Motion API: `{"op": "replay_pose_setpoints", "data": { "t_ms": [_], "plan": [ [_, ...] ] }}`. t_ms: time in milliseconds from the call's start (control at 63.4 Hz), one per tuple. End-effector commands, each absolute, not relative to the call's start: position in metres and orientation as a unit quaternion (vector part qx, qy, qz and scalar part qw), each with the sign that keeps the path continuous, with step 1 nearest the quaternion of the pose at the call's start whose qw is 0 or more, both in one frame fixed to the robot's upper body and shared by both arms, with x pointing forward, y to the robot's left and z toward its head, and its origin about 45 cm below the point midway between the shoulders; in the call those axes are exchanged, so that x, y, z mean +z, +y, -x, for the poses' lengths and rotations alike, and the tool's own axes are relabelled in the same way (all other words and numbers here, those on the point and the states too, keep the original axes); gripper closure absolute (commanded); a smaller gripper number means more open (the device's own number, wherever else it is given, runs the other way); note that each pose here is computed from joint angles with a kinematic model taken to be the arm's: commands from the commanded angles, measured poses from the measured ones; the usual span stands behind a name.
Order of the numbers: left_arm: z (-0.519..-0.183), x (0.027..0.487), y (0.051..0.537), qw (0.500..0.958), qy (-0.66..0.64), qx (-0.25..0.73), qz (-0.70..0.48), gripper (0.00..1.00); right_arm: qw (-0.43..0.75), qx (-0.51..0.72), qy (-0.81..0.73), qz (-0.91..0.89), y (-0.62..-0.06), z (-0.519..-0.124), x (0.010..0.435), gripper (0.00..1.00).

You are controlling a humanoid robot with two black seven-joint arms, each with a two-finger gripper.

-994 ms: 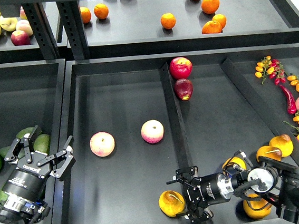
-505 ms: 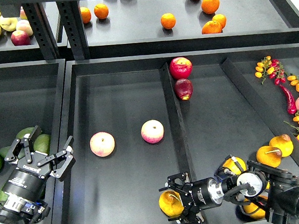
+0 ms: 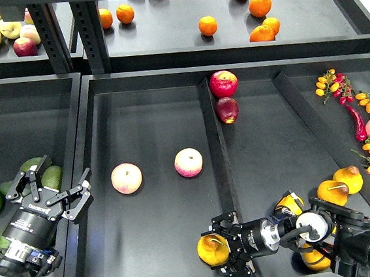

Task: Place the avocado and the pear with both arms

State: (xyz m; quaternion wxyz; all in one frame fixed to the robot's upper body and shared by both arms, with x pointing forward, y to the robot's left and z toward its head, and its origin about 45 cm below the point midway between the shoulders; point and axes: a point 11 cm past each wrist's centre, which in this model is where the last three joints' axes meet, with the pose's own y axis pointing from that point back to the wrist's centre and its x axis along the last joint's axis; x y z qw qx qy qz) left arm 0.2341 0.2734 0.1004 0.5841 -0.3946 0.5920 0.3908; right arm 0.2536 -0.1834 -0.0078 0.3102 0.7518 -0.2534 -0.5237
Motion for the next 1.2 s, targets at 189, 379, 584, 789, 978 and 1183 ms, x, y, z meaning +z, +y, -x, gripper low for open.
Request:
{"op": "replay_pose_setpoints", "data": {
  "t_ms": [189, 379, 584, 789, 978, 1183],
  "plan": [
    [-0.234, 0.100, 0.273, 0.584, 0.592, 0.391, 0.395, 0.01, 0.305, -0.526, -0.257, -0.751, -0.181, -0.255, -0.008, 0.43],
    [-0.234, 0.100, 0.273, 0.584, 0.592, 0.391, 0.395, 0.01, 0.298, -0.528, -0.259, -0.752, -0.180, -0.258, -0.006, 0.54],
    [-0.234, 0.100, 0.273, 0.584, 0.592, 0.391, 0.395, 0.01, 0.277, -0.530, -0.263, -0.757, -0.176, -0.266, 0.001, 0.55],
    [-0.234, 0.100, 0.273, 0.585, 0.592, 0.391, 0.394, 0.01, 0.259, -0.527, -0.266, -0.765, -0.172, -0.277, 0.010, 0.55],
    [-0.233, 0.100, 0.273, 0.584, 0.593, 0.391, 0.393, 0.01, 0.243, -0.523, -0.271, -0.771, -0.171, -0.289, 0.019, 0.55],
    [-0.233, 0.099, 0.271, 0.587, 0.594, 0.390, 0.388, 0.01, 0.242, -0.523, -0.277, -0.769, -0.175, -0.289, 0.019, 0.51]
  ]
}}
